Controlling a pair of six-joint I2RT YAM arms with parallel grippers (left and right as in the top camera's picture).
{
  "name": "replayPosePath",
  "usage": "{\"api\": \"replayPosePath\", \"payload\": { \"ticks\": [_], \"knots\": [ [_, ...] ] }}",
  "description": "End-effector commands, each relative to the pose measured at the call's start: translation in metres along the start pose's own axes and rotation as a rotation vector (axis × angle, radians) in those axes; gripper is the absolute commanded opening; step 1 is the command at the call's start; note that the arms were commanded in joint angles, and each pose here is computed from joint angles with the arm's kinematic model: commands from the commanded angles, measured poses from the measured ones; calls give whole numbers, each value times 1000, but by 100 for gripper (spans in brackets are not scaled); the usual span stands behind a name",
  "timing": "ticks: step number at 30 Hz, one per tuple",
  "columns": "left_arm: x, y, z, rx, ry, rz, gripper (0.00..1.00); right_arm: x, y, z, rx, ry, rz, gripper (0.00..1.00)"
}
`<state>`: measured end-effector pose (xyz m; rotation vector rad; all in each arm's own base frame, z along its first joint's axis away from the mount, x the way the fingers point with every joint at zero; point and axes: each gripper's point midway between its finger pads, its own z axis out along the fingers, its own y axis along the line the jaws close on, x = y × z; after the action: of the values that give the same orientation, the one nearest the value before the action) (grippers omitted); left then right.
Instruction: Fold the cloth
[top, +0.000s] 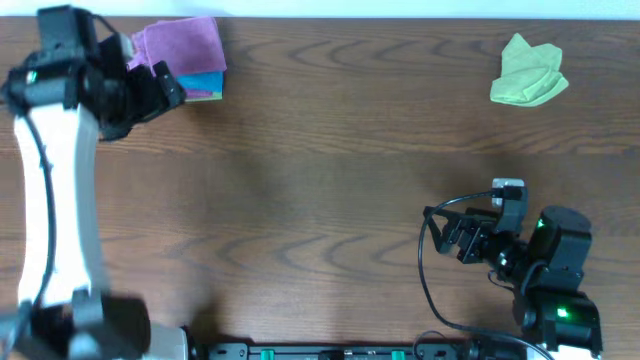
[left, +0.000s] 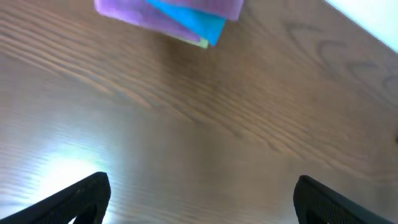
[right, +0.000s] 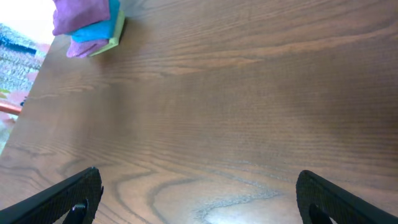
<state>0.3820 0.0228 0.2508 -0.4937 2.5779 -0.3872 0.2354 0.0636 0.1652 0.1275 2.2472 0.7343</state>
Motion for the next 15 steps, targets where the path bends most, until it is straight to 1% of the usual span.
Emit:
{"api": "replayPosePath", "payload": {
  "ticks": [1,4,11,15],
  "knots": [
    [20,11,-8,-39,-52,36,95,0,1,-1,-8,-2,-10,99],
    [44,16,-12,-25,-101,50,95,0,1,-1,-8,-2,-10,99],
    [118,40,-13,-13,-203,74,95,0,1,-1,-8,-2,-10,99],
    [151,50,-9,6,-274,92,95,1,1,-1,-8,-2,-10,99]
  ]
}}
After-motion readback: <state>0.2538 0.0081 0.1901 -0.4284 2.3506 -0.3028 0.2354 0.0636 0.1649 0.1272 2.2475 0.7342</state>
